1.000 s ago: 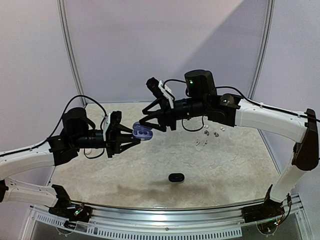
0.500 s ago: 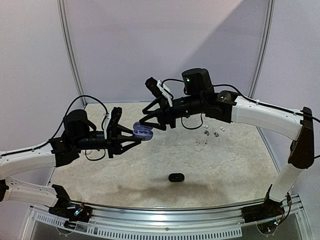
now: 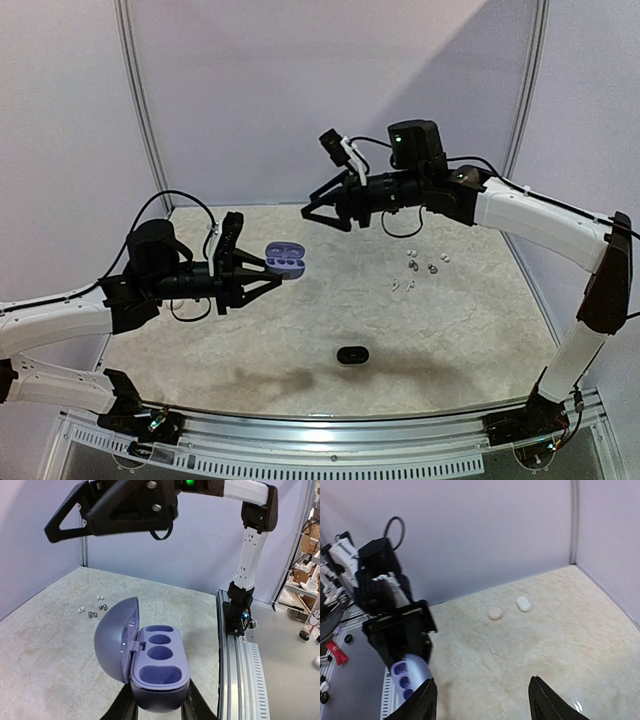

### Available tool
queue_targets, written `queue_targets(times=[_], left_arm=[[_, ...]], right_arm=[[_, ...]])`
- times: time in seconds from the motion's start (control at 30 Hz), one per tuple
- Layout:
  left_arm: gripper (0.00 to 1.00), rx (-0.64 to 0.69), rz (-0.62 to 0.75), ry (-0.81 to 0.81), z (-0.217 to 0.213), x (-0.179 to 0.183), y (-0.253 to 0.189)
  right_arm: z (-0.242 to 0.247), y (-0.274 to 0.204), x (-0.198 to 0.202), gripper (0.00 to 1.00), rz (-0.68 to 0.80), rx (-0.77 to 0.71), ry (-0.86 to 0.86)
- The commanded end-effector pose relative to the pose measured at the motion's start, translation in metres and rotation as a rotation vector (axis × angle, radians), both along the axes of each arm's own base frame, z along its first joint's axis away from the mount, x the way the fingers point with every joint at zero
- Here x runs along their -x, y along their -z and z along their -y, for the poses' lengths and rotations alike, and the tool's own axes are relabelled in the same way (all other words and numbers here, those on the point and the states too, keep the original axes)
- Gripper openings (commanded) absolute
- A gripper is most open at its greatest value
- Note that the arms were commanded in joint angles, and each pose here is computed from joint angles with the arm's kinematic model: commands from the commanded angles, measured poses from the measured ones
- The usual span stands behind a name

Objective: Insert the wireless bluetooth earbuds into the charging case

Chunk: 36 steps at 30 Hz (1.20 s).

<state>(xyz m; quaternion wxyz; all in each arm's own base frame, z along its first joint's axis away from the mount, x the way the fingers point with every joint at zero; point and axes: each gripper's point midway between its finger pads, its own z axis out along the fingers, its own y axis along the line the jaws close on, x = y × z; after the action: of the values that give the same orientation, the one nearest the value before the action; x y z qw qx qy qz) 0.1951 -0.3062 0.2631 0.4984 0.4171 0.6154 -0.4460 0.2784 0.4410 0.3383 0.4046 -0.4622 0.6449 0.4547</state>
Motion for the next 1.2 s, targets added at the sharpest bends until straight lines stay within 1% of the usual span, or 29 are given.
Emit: queue_targets(times=[0.0, 0.07, 0.13, 0.27, 0.33, 0.43, 0.47, 0.57, 0.7, 0.8, 0.9, 1.17], left_arm=[[0.0, 0.008, 0.0, -0.019, -0.003, -0.004, 0.002], [0.0, 0.009, 0.008, -0.018, -0.004, -0.004, 0.002], [0.0, 0.007, 0.011, -0.018, -0.004, -0.003, 0.002], [0.0, 0.008, 0.014, -0.016, -0.004, -0.003, 0.003], [0.0, 0.007, 0.019, -0.017, -0.005, -0.003, 0.003], [0.0, 0.004, 0.025, -0.016, -0.005, -0.003, 0.004], [0.0, 0.003, 0.026, -0.016, -0.005, -0.003, 0.004], [0.0, 0.003, 0.031, -0.017, -0.006, -0.003, 0.004], [0.0, 0.003, 0.04, -0.02, -0.006, -0.003, 0.003], [0.0, 0.001, 0.041, -0.021, -0.007, -0.003, 0.004], [0.0, 0.0, 0.039, -0.02, -0.007, -0.003, 0.005], [0.0, 0.001, 0.052, -0.016, -0.006, -0.003, 0.004]], right_arm=[[0.077, 0.001, -0.071, 0.59, -0.084, 0.087, 0.377], [0.124, 0.032, -0.106, 0.56, -0.154, 0.202, 0.595], [0.17, 0.067, -0.13, 0.53, -0.24, 0.311, 0.757], [0.241, 0.127, -0.154, 0.48, -0.43, 0.4, 0.915], [0.268, 0.15, -0.16, 0.47, -0.485, 0.453, 0.971], [0.298, 0.19, -0.166, 0.4, -0.541, 0.586, 1.028], [0.304, 0.207, -0.167, 0.37, -0.565, 0.629, 1.027], [0.317, 0.242, -0.172, 0.31, -0.641, 0.684, 1.029], [0.322, 0.274, -0.175, 0.29, -0.68, 0.751, 1.014], [0.323, 0.29, -0.179, 0.28, -0.7, 0.782, 1.006], [0.328, 0.295, -0.184, 0.27, -0.701, 0.786, 1.026], [0.332, 0.301, -0.194, 0.26, -0.72, 0.732, 1.048]])
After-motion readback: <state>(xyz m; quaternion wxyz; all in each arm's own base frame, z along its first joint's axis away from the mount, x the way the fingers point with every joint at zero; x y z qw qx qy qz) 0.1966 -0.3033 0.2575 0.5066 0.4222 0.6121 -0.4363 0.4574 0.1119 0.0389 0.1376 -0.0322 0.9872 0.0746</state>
